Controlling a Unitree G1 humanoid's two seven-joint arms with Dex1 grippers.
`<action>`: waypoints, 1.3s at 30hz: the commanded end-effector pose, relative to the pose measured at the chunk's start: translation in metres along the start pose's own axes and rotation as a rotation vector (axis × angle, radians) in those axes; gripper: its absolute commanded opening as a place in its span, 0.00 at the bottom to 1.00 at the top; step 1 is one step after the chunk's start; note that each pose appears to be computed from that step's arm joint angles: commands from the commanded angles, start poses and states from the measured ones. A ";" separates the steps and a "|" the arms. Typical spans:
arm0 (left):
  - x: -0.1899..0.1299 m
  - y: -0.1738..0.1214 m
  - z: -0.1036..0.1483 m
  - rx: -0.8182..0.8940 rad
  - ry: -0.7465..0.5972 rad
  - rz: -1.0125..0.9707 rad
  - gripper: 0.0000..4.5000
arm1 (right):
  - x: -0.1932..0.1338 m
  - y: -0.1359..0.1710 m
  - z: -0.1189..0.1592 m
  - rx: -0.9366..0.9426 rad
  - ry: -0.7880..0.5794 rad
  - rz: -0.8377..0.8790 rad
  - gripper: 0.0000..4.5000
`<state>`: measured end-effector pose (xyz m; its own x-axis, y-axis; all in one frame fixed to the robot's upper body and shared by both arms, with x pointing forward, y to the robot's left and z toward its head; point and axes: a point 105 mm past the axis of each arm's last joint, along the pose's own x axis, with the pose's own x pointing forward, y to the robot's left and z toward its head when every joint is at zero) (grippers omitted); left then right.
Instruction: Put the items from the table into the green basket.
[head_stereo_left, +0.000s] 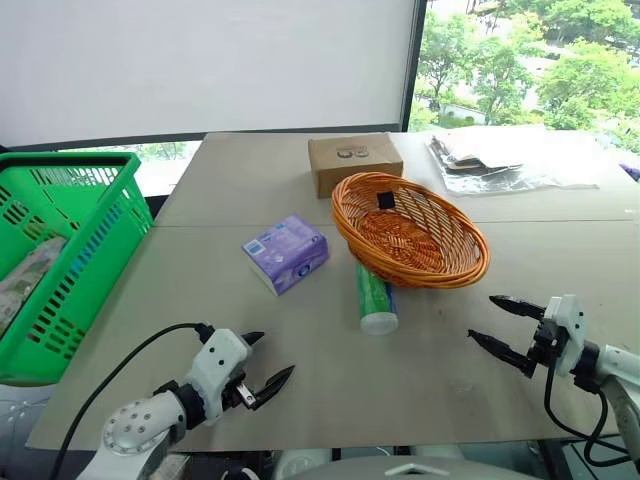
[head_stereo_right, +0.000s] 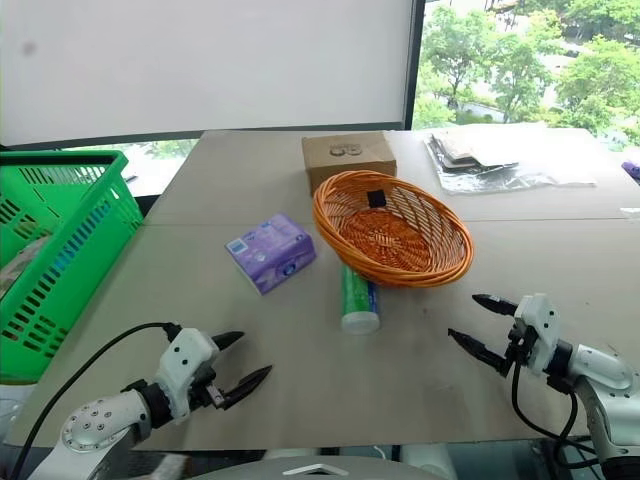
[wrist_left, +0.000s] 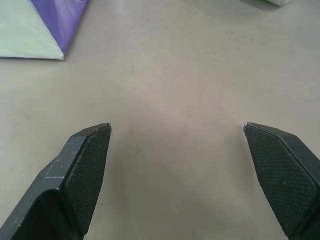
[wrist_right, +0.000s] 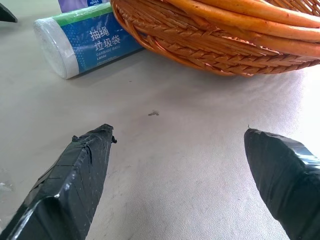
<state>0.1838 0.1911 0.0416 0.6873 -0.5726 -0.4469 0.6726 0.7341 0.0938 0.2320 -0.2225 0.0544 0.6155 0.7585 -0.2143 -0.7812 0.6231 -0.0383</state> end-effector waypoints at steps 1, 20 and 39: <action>-0.004 0.003 0.013 0.032 -0.035 -0.010 0.97 | -0.009 -0.007 0.011 -0.015 -0.028 -0.014 1.00; -0.008 0.014 0.026 0.022 -0.073 -0.020 0.97 | -0.035 -0.017 0.021 -0.066 0.002 0.022 1.00; -0.091 0.022 0.148 0.115 -0.319 -0.146 0.97 | 0.064 -0.005 0.118 -0.335 0.041 0.228 1.00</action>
<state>0.1814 0.2077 0.2009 0.6151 -0.7653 -0.1897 0.7874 0.6087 0.0974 0.2842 -0.1593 0.1523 0.4153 0.8651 -0.2812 -0.8972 0.3386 -0.2836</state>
